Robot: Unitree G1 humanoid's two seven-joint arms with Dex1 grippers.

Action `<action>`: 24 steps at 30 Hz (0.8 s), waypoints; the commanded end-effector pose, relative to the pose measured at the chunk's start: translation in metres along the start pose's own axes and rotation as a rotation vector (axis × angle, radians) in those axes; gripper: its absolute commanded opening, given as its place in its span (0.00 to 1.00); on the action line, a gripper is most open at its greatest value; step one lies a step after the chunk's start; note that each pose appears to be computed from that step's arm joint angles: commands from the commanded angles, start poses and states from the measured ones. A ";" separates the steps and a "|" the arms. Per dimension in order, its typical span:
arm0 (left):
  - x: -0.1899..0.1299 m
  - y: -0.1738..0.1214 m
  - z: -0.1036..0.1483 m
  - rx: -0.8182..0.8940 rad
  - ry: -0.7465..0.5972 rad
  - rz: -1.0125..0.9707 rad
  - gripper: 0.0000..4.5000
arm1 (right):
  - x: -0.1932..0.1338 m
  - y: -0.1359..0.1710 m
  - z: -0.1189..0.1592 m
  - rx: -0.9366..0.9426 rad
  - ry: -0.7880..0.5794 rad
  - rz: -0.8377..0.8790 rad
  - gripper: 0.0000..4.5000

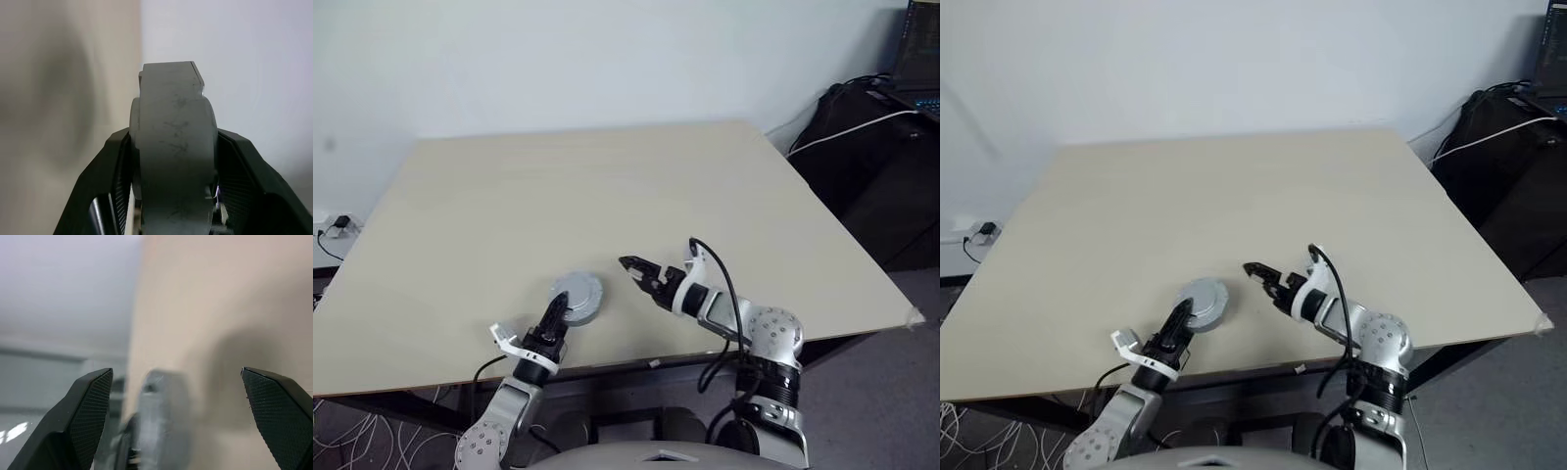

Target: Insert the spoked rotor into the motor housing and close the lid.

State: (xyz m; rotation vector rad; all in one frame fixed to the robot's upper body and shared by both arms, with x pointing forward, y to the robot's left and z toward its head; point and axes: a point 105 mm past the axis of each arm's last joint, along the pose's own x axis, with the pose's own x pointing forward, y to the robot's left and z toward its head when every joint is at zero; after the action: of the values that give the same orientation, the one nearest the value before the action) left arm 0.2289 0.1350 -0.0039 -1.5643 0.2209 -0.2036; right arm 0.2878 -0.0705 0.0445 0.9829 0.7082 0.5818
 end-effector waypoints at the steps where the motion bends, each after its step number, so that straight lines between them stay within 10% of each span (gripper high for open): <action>1: 0.022 -0.023 0.015 -0.004 -0.163 -0.100 0.47 | -0.003 0.013 -0.005 -0.246 0.001 0.018 1.00; 24: 0.059 -0.025 0.105 0.073 -0.602 0.063 0.47 | -0.010 0.002 -0.022 -0.530 -0.027 0.014 1.00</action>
State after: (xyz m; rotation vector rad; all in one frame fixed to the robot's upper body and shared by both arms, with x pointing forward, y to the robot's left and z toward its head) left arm 0.3003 0.2406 0.0074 -1.4038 -0.1587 0.3350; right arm 0.2620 -0.0666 0.0281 0.5088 0.5448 0.6979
